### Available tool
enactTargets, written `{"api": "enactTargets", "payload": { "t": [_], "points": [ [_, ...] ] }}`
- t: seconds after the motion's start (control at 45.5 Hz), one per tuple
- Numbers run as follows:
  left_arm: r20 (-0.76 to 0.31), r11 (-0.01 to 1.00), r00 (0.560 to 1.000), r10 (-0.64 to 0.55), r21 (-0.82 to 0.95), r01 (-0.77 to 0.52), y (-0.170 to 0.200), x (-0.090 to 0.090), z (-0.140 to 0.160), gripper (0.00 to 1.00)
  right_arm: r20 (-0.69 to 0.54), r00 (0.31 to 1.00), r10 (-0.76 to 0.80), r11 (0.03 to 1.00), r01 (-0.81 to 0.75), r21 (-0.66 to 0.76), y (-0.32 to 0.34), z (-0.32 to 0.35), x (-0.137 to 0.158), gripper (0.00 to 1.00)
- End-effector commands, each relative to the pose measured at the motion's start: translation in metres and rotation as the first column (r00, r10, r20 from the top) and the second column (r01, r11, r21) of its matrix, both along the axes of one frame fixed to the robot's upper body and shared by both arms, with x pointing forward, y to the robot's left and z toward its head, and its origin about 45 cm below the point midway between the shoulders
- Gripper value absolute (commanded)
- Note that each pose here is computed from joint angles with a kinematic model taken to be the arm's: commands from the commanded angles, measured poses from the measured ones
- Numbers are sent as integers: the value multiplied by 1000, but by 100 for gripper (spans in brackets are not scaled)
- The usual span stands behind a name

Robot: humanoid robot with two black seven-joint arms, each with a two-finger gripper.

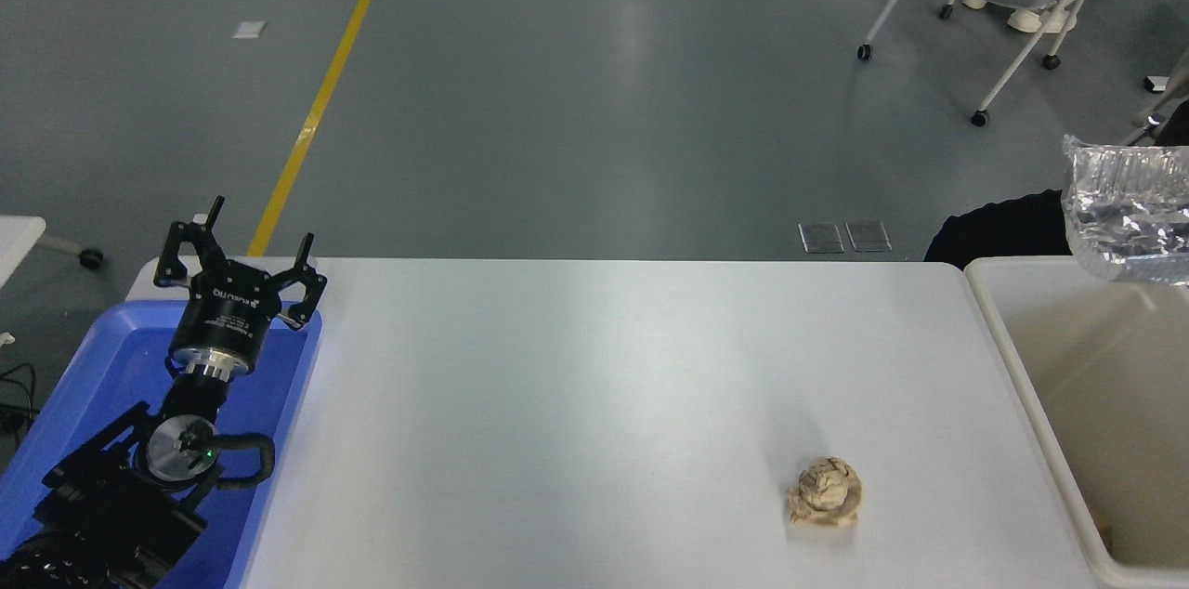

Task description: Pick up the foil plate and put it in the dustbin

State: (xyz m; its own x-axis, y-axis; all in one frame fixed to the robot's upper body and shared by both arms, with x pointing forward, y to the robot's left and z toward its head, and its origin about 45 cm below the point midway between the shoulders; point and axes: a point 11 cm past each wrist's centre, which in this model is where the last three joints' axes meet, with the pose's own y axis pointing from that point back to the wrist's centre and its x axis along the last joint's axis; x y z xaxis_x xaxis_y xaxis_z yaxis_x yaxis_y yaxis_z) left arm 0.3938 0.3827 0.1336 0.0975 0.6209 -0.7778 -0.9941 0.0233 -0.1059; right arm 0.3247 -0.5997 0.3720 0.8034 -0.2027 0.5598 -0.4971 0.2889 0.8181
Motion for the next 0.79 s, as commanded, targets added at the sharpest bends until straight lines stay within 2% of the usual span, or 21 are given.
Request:
{"api": "enactTargets", "payload": {
  "t": [0.0,0.264,0.549,0.769],
  "points": [
    [1,1000,1000,-1,1,1,0,1,1,100,43,996,-78,991,82,-107,-58,-44,-25,0],
    [1,1000,1000,-5,1,5,-2,1,1,100,152,964,-220,974,224,-14,-73,-107,-37,0],
    [3,1000,1000,-7,1,7,-2,2,2,100,159,909,-385,922,373,104,-66,-175,-60,0],
    [3,1000,1000,-7,1,7,-2,2,2,100,191,822,-537,841,504,196,-52,-216,-67,0]
  ]
}}
